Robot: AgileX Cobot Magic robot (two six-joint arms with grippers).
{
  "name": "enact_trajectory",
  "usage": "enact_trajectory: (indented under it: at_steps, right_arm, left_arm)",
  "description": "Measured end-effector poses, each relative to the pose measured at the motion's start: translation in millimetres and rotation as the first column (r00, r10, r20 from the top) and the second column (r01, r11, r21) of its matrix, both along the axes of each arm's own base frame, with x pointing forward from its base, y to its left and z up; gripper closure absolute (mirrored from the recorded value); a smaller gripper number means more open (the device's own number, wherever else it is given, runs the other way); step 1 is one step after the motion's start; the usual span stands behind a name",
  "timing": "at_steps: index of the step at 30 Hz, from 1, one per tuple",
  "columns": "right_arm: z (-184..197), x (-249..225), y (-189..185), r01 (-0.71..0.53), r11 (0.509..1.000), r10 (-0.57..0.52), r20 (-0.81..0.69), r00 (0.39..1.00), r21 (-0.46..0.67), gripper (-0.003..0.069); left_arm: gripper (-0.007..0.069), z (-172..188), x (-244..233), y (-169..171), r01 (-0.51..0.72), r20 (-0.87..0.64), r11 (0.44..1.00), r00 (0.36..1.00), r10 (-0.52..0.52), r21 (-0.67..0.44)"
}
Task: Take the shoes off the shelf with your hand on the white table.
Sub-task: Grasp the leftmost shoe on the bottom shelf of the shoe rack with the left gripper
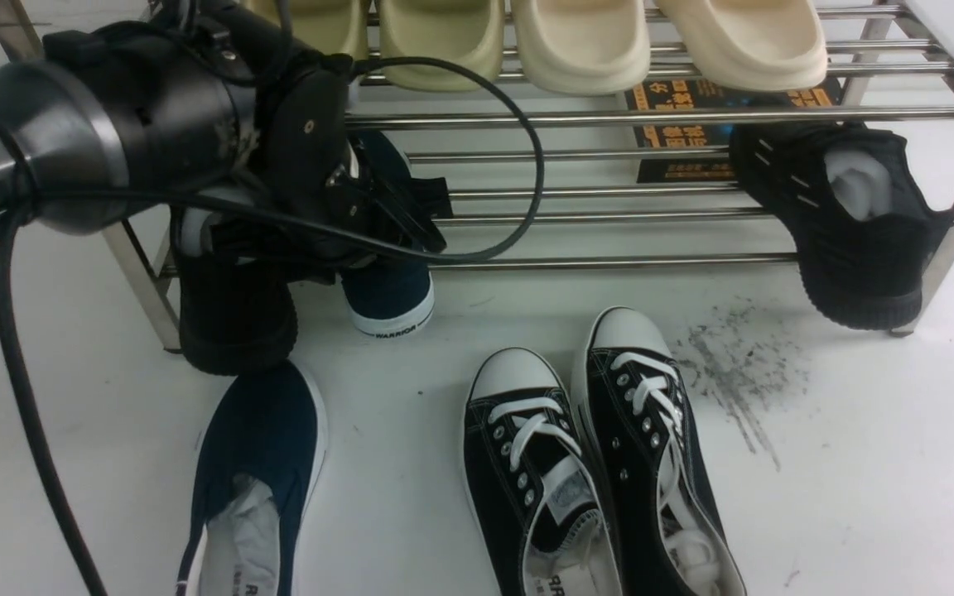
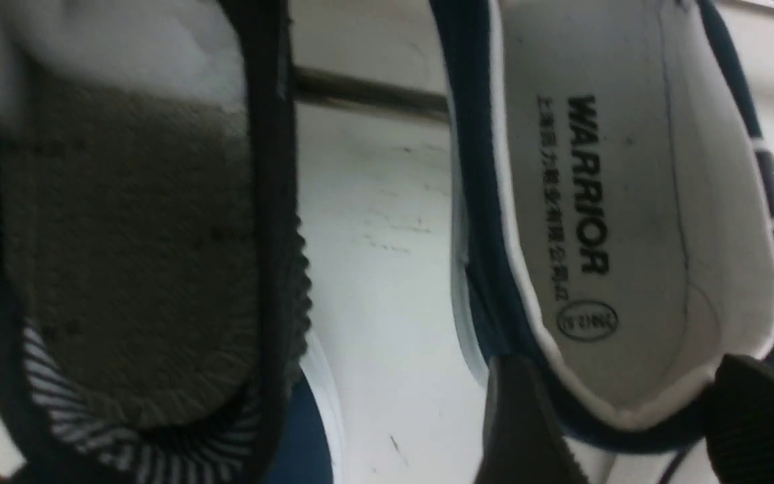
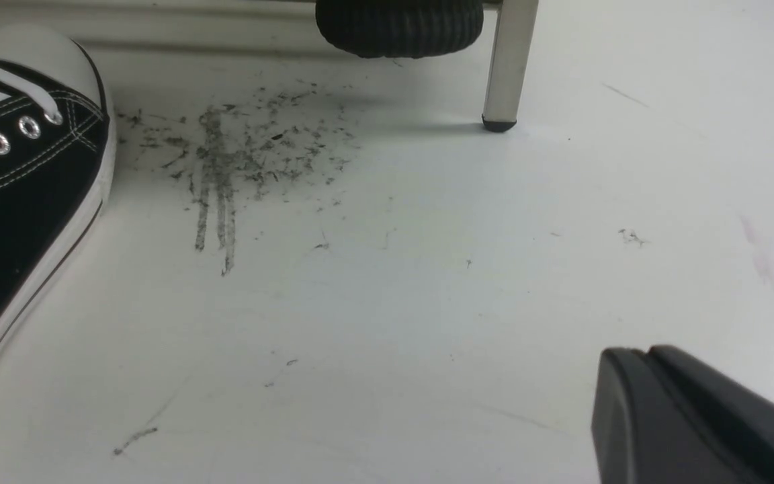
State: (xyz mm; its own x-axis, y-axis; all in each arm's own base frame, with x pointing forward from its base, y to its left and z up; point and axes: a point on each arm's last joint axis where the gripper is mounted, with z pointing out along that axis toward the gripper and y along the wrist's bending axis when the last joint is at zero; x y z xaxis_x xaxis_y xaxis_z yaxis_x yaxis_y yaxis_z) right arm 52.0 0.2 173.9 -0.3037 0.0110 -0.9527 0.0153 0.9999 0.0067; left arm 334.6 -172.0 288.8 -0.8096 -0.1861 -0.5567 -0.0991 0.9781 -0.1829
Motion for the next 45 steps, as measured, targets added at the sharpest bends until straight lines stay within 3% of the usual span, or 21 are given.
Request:
enact_trajectory:
  at_steps: [4,10,23,26,29,32,35,45]
  right_arm:
    - [0,0,0,0.000,1.000,0.000,0.000,1.000,0.000,0.0622]
    - [0,0,0,0.000,1.000,0.000,0.000,1.000,0.000,0.0622]
    - [0,0,0,0.000,1.000,0.000,0.000,1.000,0.000,0.0622]
    - [0,0,0,0.000,1.000,0.000,0.000,1.000,0.000,0.0622]
    - [0,0,0,0.000,1.000,0.000,0.000,1.000,0.000,0.0622]
    - [0,0,0,0.000,1.000,0.000,0.000,1.000,0.000,0.0622]
    - [0,0,0,0.000,1.000,0.000,0.000,1.000,0.000,0.0622]
    - [0,0,0,0.000,1.000,0.000,0.000,1.000,0.000,0.0622]
  left_arm:
    - [0.0145,2,6,3,-0.071,0.064,0.997,0.995,0.071,-0.008]
    - [0.0113,-6,16,1,-0.130,0.101,0.991,0.986,0.133,-0.036]
    - [0.0113,-33,31,-8,-0.090,0.112,0.996,0.989,0.092,-0.020]
    - [0.0148,-39,34,-9,-0.076,0.119,0.997,0.990,0.074,0.010]
    - [0.0235,-48,38,-11,-0.080,0.109,0.997,0.991,0.078,0.019]
    - [0.0428,-55,39,-11,-0.090,0.087,0.995,0.993,0.086,0.035]
    - [0.0566,-51,36,-10,-0.083,0.071,0.996,0.994,0.081,0.024]
    - [0.0597,13,-17,-33,0.136,0.071,0.988,0.989,-0.130,-0.080]
